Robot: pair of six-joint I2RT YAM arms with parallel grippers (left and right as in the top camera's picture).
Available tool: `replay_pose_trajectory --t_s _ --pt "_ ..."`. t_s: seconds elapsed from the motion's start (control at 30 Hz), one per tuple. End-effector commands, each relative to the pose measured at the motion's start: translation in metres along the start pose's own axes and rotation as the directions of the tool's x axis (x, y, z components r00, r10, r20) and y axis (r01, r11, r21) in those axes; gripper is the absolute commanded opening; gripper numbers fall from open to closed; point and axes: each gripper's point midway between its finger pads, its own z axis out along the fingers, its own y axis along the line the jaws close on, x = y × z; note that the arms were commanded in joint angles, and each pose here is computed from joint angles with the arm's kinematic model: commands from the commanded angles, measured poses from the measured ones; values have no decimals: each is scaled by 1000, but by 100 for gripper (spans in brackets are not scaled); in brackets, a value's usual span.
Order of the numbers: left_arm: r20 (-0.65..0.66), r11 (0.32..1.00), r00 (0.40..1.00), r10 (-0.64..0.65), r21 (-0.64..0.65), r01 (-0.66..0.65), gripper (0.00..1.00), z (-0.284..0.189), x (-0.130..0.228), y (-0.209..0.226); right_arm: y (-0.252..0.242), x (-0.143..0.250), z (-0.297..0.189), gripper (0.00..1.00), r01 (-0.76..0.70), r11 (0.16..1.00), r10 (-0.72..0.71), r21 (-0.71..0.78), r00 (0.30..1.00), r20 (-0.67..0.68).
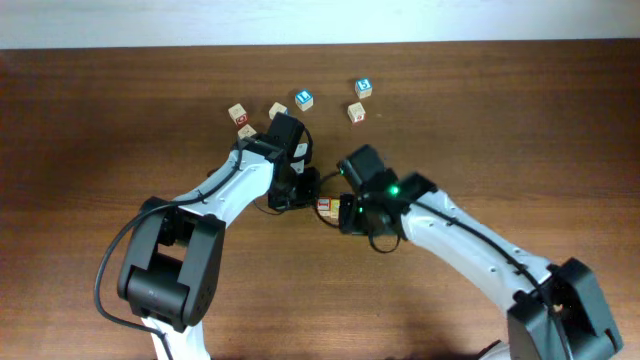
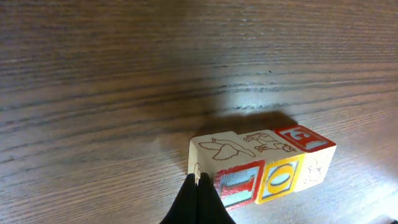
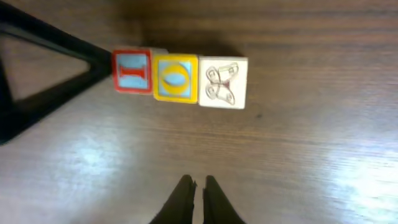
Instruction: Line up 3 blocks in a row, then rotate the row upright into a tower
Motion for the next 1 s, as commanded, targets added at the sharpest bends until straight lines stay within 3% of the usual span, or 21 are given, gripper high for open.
replay_pose_trajectory --t_s 0.0,0.83,0.87,0.97 --pt "-14 1000 1000 19 5 -19 0 3 3 0 -1 9 14 5 -55 998 55 -29 998 4" --pt "-11 1000 1000 20 6 -20 0 3 2 -1 -3 5 57 4 -143 989 142 -31 990 -11" --pt "-11 1000 1000 20 6 -20 0 3 2 -1 -3 5 58 5 -144 989 143 -33 990 -12" --pt "-11 1000 1000 20 6 -20 0 3 2 -1 -4 5 58 22 -144 989 144 -32 989 -14"
